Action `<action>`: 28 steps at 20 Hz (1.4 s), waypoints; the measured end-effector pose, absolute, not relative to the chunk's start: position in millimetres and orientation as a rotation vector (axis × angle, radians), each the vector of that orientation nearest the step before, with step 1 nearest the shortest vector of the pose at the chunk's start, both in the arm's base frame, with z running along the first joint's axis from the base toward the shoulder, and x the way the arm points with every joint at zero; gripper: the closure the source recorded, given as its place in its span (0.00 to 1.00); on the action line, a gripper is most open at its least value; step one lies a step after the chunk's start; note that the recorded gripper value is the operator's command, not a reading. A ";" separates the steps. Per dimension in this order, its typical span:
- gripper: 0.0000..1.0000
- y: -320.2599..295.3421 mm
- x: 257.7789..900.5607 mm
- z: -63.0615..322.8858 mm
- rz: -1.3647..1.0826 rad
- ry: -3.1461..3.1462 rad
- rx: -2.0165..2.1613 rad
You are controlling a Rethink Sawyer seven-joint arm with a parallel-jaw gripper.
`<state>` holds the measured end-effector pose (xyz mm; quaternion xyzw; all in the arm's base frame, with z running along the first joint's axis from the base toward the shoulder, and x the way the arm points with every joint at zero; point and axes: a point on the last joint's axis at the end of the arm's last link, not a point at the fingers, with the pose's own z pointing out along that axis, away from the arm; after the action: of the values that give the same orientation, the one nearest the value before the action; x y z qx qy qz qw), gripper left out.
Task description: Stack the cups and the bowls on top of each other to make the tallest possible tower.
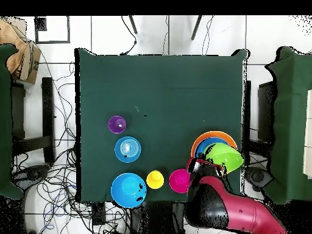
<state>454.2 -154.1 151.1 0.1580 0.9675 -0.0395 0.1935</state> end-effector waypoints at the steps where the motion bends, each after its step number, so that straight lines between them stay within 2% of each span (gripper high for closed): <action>1: 1.00 -154.3 454.3 151.3 -0.111 2.714 0.443; 17: 1.00 -187.6 448.2 166.9 -0.168 2.666 0.514; 28: 1.00 -189.0 447.6 167.0 -0.170 2.665 0.518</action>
<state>447.6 -189.0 167.0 0.1862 0.9581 -0.0610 0.2092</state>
